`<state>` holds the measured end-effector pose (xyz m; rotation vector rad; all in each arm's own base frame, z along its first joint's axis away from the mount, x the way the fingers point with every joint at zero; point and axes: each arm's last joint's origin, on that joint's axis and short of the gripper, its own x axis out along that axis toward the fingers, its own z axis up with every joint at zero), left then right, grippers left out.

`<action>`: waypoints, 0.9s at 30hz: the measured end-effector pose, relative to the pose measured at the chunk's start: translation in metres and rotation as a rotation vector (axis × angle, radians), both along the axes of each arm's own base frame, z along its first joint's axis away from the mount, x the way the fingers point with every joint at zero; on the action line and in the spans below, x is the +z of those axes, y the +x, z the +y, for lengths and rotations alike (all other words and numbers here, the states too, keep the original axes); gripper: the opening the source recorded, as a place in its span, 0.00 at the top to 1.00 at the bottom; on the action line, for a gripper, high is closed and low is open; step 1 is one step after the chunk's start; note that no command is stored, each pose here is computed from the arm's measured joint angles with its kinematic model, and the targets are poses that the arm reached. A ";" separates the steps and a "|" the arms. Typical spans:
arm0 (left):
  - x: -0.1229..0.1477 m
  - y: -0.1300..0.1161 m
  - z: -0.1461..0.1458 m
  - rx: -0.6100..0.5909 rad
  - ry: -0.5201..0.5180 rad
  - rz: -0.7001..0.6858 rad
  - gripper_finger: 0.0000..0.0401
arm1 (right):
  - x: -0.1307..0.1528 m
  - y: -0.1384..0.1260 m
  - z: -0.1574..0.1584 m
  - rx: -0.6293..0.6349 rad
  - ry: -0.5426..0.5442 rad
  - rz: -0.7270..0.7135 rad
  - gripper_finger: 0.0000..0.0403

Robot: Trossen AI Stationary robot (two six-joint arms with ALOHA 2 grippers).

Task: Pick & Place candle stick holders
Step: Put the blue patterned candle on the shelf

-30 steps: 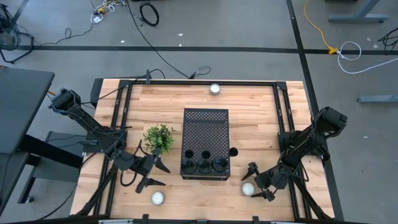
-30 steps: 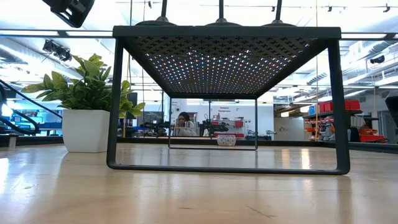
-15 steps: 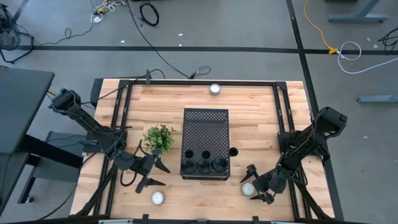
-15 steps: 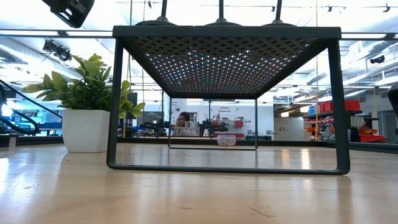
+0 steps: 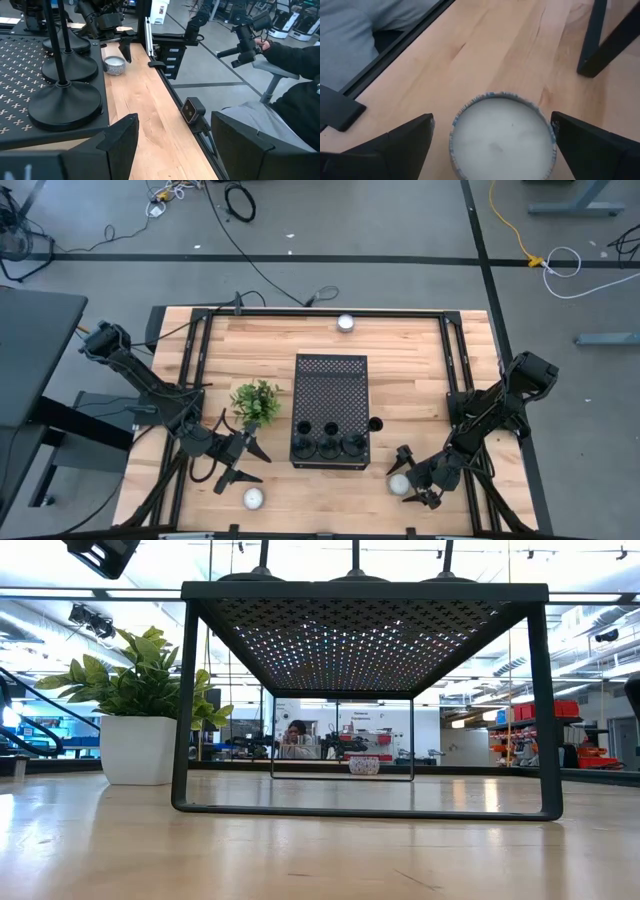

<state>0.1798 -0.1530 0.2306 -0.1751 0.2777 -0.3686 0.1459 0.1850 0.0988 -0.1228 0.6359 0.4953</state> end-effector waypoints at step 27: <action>0.000 0.000 0.000 0.001 0.007 -0.004 0.38 | 0.001 0.002 0.001 0.014 -0.038 -0.037 0.01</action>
